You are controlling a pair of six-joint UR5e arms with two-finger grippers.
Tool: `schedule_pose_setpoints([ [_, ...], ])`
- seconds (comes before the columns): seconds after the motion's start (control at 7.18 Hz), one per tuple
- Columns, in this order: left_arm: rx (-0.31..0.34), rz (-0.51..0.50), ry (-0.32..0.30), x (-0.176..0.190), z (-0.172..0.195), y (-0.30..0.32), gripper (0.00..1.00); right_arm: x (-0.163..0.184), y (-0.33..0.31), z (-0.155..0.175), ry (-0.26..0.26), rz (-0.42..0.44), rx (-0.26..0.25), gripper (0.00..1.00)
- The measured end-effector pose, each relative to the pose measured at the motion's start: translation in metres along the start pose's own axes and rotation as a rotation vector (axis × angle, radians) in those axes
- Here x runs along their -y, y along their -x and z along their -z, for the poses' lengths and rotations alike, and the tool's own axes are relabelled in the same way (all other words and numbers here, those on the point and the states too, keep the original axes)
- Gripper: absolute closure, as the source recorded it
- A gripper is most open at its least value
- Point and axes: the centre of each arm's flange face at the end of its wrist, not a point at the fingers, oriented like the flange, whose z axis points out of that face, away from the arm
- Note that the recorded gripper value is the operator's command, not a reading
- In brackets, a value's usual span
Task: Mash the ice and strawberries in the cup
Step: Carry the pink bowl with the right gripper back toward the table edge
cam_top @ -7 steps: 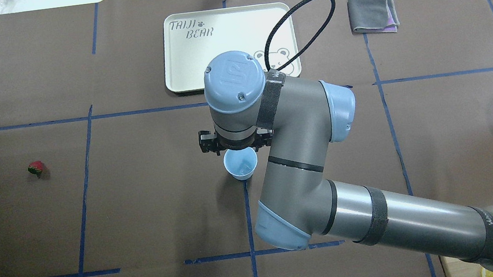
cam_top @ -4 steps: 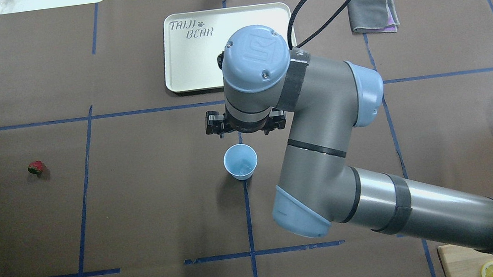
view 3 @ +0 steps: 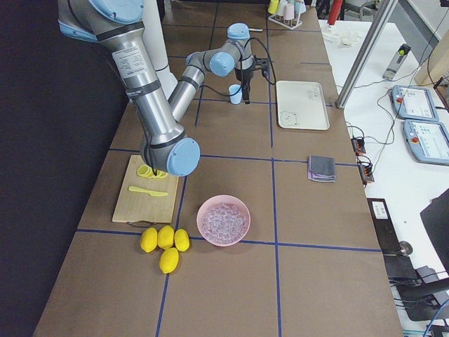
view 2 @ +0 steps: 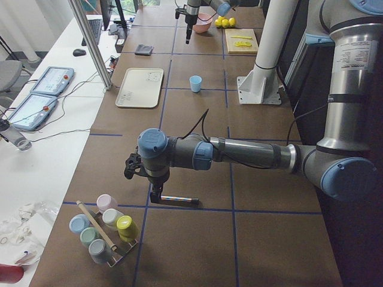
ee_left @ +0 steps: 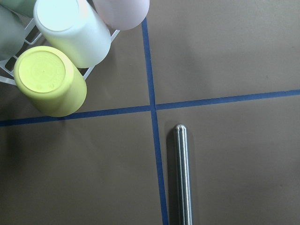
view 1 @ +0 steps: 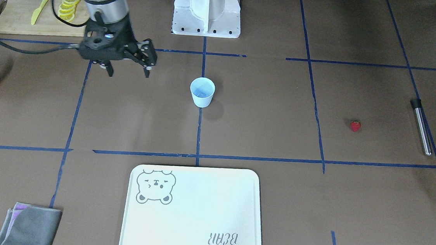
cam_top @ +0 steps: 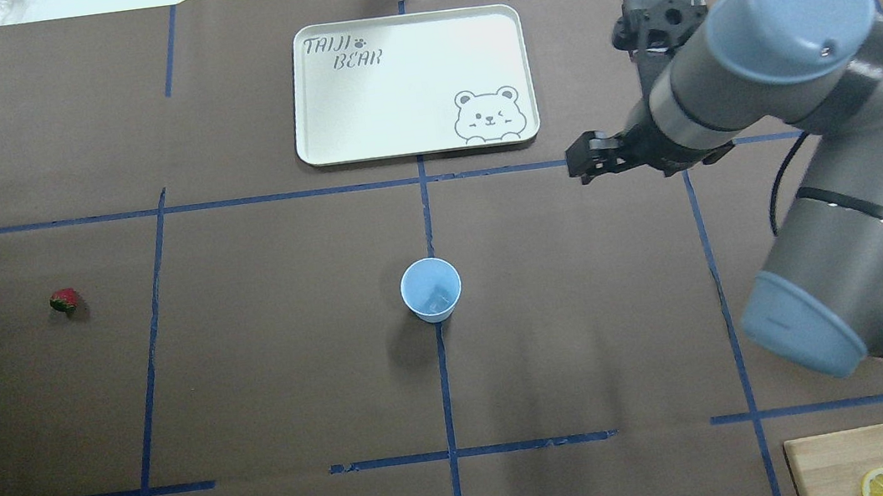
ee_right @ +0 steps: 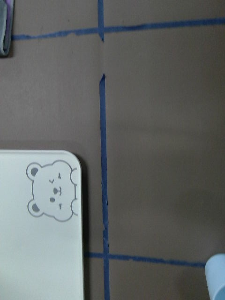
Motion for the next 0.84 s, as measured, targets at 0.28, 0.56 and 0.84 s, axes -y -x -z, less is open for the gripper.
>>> schedule_pose_setpoints([
  [0.28, 0.000, -0.003, -0.004, -0.001, 0.002, -0.002, 0.00, 0.007, -0.116, 0.011, 0.007, 0.052, -0.048, 0.01],
  [0.56, 0.000, 0.001, -0.013, -0.001, 0.007, -0.007, 0.00, 0.011, -0.254, 0.019, 0.026, 0.088, 0.009, 0.01],
  [0.84, 0.000, 0.006, -0.023, 0.000, 0.013, -0.013, 0.00, -0.004, -0.369, 0.010, 0.064, 0.119, 0.024, 0.01],
])
